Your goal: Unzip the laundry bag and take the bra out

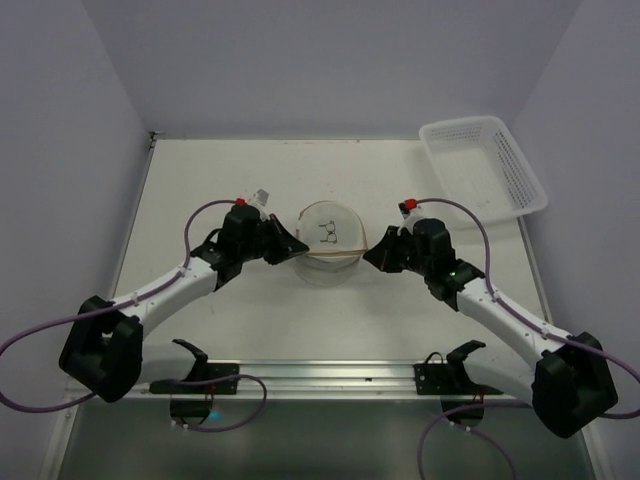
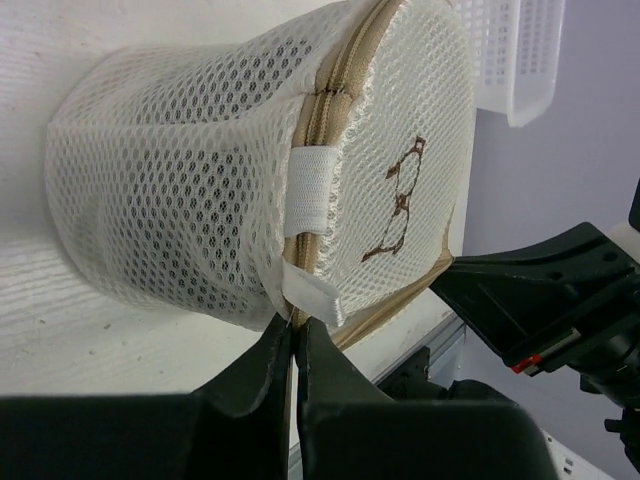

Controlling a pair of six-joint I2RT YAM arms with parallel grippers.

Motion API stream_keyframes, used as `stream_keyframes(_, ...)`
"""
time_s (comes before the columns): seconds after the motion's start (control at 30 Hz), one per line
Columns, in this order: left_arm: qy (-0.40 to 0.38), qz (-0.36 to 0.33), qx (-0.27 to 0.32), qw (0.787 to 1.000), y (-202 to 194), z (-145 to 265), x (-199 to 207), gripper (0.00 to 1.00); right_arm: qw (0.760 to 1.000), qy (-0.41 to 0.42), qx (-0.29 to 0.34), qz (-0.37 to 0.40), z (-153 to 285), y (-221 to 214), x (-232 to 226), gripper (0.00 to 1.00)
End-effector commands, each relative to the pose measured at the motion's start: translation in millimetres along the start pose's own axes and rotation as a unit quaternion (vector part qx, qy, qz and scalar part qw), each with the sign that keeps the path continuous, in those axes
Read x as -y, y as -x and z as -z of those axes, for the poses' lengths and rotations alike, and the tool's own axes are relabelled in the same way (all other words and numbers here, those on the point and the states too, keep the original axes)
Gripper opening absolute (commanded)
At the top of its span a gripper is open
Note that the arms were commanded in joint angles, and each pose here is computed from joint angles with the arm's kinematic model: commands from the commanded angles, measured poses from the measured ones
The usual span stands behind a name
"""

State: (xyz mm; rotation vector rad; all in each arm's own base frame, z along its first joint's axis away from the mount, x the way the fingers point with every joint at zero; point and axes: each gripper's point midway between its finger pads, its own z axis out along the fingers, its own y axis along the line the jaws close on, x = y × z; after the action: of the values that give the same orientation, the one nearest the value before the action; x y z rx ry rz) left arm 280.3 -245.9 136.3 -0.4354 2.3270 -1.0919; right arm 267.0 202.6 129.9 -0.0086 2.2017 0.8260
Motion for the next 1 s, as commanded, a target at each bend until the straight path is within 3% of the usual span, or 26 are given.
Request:
stream_keyframes(0.0, 0.09, -0.066, 0.009, 0.994, 23.6, 9.4, -50.4, 0.0, 0.996, -0.093, -0.001, 0.02, 11.2, 9.3, 47.8, 0.0)
stream_keyframes(0.23, 0.071, -0.109, 0.001, 0.991, 67.4, -17.5, -21.6, 0.0, 0.998, 0.029, -0.049, -0.005, -4.1, -0.1, -18.2, 0.0)
stream_keyframes(0.27, 0.047, -0.114, 0.009, 0.992, 82.8, -20.0, 1.2, 0.0, 0.997, 0.043, -0.071, 0.003, -8.8, -13.8, -32.4, 0.0)
stream_keyframes(0.37, 0.022, -0.106, -0.003, 0.994, 98.5, -38.3, 25.3, 0.09, 0.993, 0.077, -0.091, 0.01, -16.9, -25.4, -69.0, 0.0)
stream_keyframes(0.47, 0.001, -0.077, -0.018, 0.997, 93.8, -46.0, 31.7, 0.32, 0.991, 0.087, -0.105, -0.012, -30.5, -32.7, -87.3, 0.0)
stream_keyframes(0.5, -0.007, -0.073, -0.014, 0.997, 92.6, -40.6, 35.5, 0.58, 0.99, 0.081, -0.112, -0.024, -35.7, -35.6, -88.8, 0.0)
stream_keyframes(0.53, -0.018, -0.069, -0.008, 0.997, 91.7, -37.7, 38.3, 0.72, 0.991, 0.087, -0.102, -0.026, -39.6, -31.2, -94.1, 0.0)
stream_keyframes(0.6, -0.015, -0.047, -0.006, 0.999, 78.9, -25.7, 29.5, 0.93, 0.991, 0.08, -0.099, -0.033, -46.7, -28.7, -95.8, 0.0)
stream_keyframes(0.63, -0.014, -0.04, -0.005, 0.999, 74.5, -21.7, 25.9, 0.97, 0.992, 0.079, -0.095, -0.033, -48.9, -26.5, -96.4, 0.0)
stream_keyframes(0.77, -0.015, -0.005, -0.004, 1.0, 50.4, -6.0, 15.1, 0.98, 0.992, 0.078, -0.095, -0.024, -55.5, -21.8, -101.9, 0.0)
stream_keyframes(0.97, -0.011, -0.012, -0.027, 0.999, 5.3, -12.8, 22.0, 0.8, 0.992, 0.085, -0.091, -0.022, -56.0, -19.3, -106.9, 0.0)
